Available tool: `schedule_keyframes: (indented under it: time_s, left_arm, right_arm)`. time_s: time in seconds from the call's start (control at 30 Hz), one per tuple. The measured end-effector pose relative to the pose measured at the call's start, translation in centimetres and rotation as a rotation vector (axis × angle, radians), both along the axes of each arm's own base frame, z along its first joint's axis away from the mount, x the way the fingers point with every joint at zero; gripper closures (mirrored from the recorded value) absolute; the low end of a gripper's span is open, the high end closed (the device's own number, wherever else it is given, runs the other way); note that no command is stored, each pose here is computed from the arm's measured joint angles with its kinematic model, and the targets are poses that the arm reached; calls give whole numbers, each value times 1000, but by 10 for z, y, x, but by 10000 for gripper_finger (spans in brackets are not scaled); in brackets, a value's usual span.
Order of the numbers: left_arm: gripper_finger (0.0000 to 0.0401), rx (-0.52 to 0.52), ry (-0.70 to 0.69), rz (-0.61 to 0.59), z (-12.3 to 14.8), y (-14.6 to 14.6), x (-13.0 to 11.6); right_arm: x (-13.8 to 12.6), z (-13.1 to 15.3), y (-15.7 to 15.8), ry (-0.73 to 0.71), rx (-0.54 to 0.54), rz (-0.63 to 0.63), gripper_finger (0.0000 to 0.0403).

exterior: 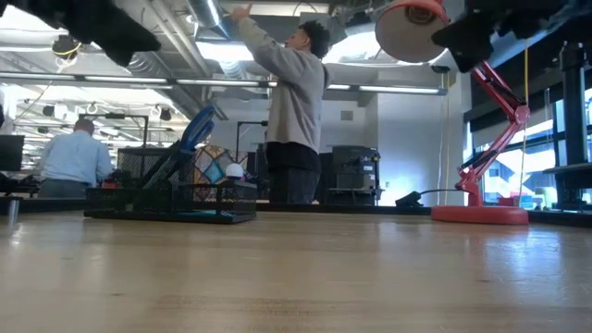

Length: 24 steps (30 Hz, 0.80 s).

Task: Pick and place office supplies into organizer
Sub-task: Return to Home Position

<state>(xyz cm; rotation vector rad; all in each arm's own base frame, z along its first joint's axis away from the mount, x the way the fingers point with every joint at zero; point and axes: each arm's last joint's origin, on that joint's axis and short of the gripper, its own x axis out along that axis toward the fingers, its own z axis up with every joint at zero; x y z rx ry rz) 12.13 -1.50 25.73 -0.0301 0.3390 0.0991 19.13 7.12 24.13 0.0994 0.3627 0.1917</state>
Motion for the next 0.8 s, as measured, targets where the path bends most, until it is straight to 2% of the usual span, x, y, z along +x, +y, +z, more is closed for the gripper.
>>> schedule_keyframes:
  time_s: [0.1, 0.3, 0.5, 0.67, 0.8]
  left_arm:
    - [345, -15, -98, -4, -8, 2, -12]
    - [350, -42, -237, -2, -25, 6, -33]
    - [350, -57, -337, 1, -35, 9, -48]
    - [354, -24, -299, 38, -41, 10, -45]
    - [354, -44, -276, 61, -50, 10, -44]
  right_arm:
    - [-14, -5, -6, -88, 13, 7, 161]
    - [-34, -19, -13, -137, 35, 6, 161]
    - [-46, -29, -19, -193, -8, 17, 161]
    - [-56, -35, -26, -241, -4, -6, 161]
    - [-65, -43, -33, -278, 3, -30, 161]
